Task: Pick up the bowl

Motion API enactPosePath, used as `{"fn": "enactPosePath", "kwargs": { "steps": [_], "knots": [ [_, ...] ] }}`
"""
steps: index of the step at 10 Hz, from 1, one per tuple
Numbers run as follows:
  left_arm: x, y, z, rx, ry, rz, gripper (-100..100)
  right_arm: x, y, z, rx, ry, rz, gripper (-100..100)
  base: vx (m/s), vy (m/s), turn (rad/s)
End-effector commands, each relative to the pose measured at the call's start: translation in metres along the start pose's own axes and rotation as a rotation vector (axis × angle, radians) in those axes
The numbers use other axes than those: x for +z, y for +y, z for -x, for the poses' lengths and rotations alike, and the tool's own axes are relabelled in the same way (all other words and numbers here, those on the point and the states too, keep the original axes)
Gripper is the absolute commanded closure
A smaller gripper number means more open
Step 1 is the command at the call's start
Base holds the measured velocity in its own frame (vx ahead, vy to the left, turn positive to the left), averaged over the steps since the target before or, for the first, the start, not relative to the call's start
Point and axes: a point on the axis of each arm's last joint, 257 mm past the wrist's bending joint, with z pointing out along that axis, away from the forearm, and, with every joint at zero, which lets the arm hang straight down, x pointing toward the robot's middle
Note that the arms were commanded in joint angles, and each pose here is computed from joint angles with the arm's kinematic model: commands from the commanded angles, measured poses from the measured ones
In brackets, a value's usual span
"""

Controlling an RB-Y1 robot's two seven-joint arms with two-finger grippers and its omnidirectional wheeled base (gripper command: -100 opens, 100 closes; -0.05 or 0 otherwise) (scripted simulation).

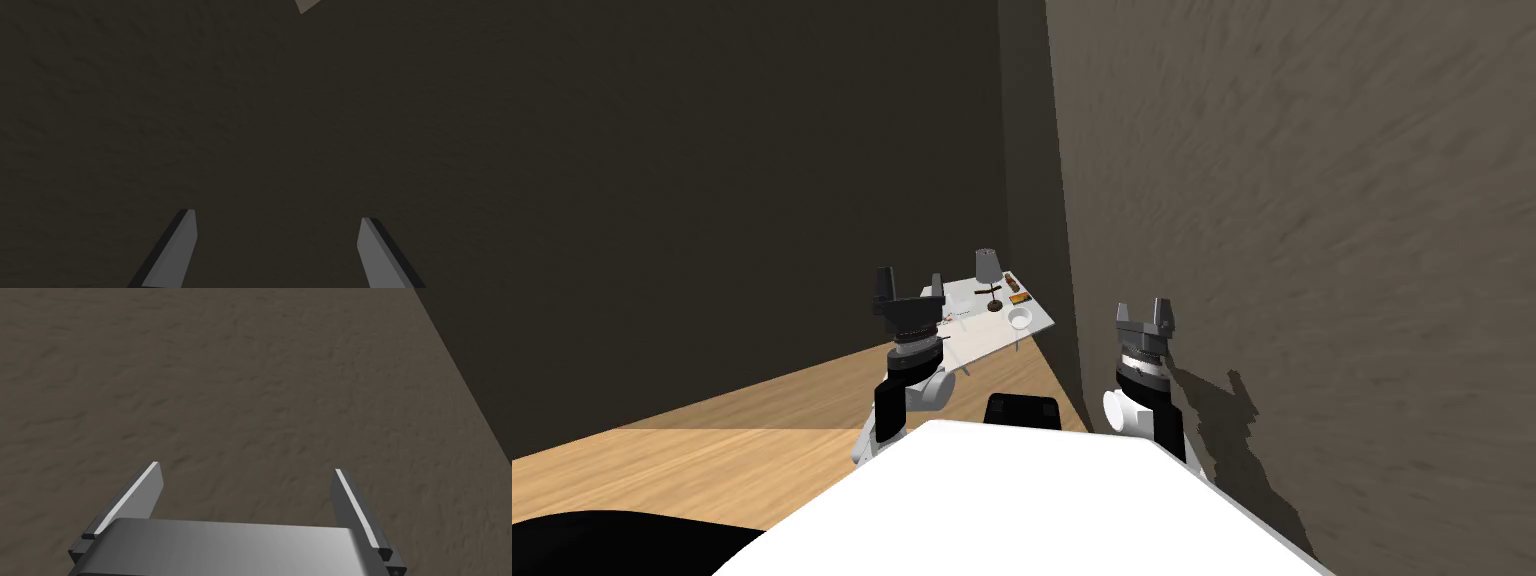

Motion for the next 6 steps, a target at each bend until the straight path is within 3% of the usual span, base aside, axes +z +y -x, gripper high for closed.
{"fn": "enactPosePath", "kwargs": {
  "steps": [1,3,6],
  "knots": [
    [0.000,0.000,0.000,0.000,0.000,0.000,0,0.001,-0.004,-0.003,-0.016,0.030,-0.010,-100,-0.024,-0.007,0.116],
    [0.000,0.000,0.000,0.000,0.000,0.000,0,0.002,-0.012,-0.007,-0.048,0.079,-0.033,-100,-0.055,-0.040,0.223],
    [0.000,0.000,0.000,0.000,0.000,0.000,0,0.003,-0.033,-0.012,-0.116,0.159,-0.090,-100,-0.087,-0.054,0.367]
  ]
}}
